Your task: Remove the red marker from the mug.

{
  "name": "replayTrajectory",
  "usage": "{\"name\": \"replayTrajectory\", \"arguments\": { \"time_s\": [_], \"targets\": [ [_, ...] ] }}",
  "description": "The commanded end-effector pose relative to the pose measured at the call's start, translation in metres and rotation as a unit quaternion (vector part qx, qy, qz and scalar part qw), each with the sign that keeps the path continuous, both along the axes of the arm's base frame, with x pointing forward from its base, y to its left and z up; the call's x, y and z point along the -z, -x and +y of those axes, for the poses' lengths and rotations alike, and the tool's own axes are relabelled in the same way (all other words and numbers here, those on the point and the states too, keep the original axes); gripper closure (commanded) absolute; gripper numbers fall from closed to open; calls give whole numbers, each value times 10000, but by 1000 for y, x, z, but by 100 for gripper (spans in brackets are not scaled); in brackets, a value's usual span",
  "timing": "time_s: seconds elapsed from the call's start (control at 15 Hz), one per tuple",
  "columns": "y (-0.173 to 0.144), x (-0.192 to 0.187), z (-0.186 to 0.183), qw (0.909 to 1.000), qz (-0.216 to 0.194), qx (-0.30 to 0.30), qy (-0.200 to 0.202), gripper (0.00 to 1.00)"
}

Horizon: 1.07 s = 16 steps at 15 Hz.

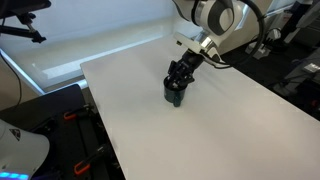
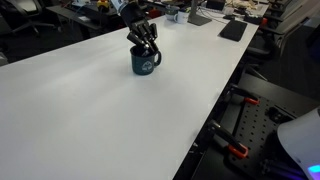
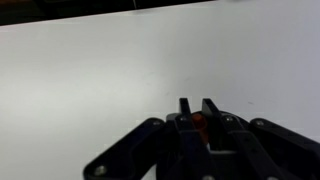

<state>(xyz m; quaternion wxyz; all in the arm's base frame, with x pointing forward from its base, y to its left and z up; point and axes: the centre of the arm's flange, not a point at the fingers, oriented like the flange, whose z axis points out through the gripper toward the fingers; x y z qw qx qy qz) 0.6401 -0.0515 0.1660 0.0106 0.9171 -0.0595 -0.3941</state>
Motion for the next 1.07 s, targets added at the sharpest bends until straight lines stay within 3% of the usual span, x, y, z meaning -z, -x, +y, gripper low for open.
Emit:
{"name": "replayTrajectory", "arguments": {
  "time_s": [0.0,1.0],
  "targets": [
    [3,-22,5,9994,-338,16,11,95],
    [11,-115,43,9875,-1544,-328,28,95]
  ]
}}
